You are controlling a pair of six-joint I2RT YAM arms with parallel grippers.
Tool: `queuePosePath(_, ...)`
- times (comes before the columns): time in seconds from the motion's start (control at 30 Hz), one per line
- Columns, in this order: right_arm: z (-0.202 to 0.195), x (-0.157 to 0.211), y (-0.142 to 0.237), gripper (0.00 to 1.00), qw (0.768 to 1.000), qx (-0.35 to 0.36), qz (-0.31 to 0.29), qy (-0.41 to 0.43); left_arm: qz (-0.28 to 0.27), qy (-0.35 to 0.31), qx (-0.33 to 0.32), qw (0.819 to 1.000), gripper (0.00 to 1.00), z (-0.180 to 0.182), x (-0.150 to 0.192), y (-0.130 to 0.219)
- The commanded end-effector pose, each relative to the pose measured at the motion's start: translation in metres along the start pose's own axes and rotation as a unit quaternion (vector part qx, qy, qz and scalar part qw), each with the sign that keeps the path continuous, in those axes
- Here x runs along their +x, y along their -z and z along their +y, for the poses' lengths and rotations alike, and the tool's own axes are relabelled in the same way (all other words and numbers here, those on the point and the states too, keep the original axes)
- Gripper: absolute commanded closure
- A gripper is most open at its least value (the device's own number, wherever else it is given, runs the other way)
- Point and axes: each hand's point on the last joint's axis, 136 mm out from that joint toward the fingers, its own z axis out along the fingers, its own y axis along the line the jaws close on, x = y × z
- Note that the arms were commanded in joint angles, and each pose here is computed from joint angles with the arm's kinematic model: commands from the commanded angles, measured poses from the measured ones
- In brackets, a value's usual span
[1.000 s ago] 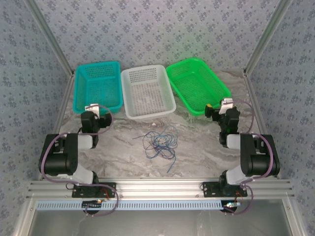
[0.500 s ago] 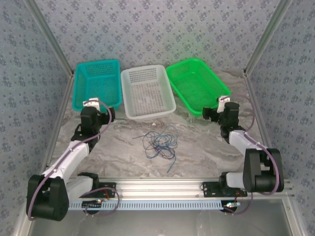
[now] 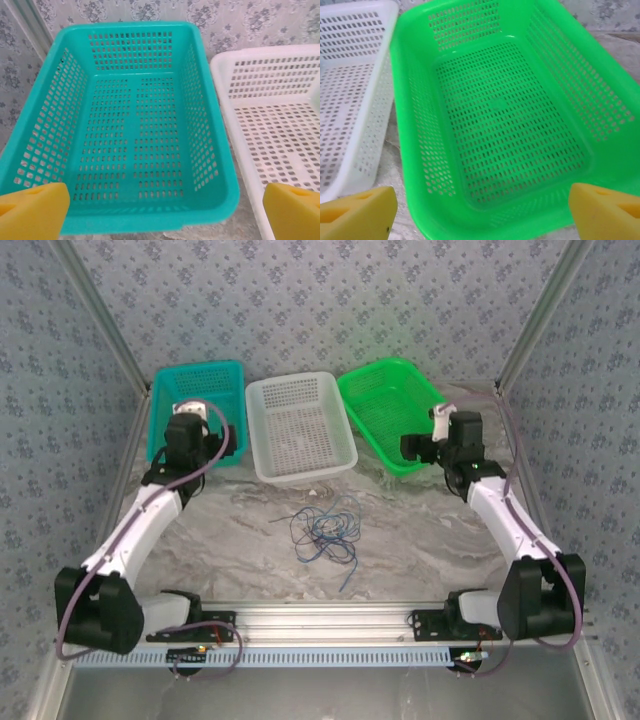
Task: Untangle the cables
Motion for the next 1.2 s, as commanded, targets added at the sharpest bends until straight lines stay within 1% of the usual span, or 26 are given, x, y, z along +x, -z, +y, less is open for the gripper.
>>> queuePosePath(0.0,-0.004,0.031,-0.017,0.12,0.994,0.010,0.104,-0.038,0.072,-0.005,0.004,0.997,0.01,0.007,0.019,-0.021)
queuePosePath(0.1,-0.007,0.042,-0.035,0.19,0.984,0.003,0.158,-0.079,0.120,0.003,0.009,0.993,0.04,0.007,0.030,-0.040)
queuePosePath(0.13,-0.006,0.035,-0.042,0.21,0.982,-0.003,0.167,-0.089,0.138,0.002,0.013,0.990,0.06,0.005,0.035,-0.047)
queuePosePath(0.23,-0.004,0.045,-0.057,0.28,0.973,-0.009,0.207,-0.102,0.180,0.000,0.016,0.983,0.14,0.001,0.049,-0.061)
queuePosePath(0.37,0.000,0.057,-0.064,0.30,0.968,-0.009,0.226,-0.112,0.199,0.012,0.012,0.980,0.15,0.001,0.062,-0.069)
queuePosePath(0.53,0.006,0.078,-0.067,0.32,0.960,-0.012,0.255,-0.117,0.219,0.023,0.041,0.975,0.16,-0.009,0.081,-0.071)
queuePosePath(0.6,0.010,0.092,-0.063,0.34,0.952,-0.015,0.280,-0.125,0.232,0.024,0.051,0.971,0.18,-0.013,0.089,-0.071)
queuePosePath(0.8,0.015,0.111,-0.058,0.36,0.943,-0.015,0.294,-0.153,0.269,0.040,0.099,0.957,0.24,-0.032,0.110,-0.069)
queuePosePath(0.9,0.021,0.131,-0.050,0.36,0.933,-0.017,0.313,-0.175,0.277,0.035,0.118,0.953,0.26,-0.044,0.118,-0.064)
queuePosePath(1.03,0.035,0.133,-0.048,0.36,0.934,-0.026,0.297,-0.197,0.284,0.009,0.139,0.949,0.27,-0.064,0.127,-0.055)
queuePosePath(1.17,0.041,0.135,-0.046,0.37,0.931,-0.022,0.272,-0.242,0.289,-0.012,0.154,0.945,0.27,-0.079,0.135,-0.045)
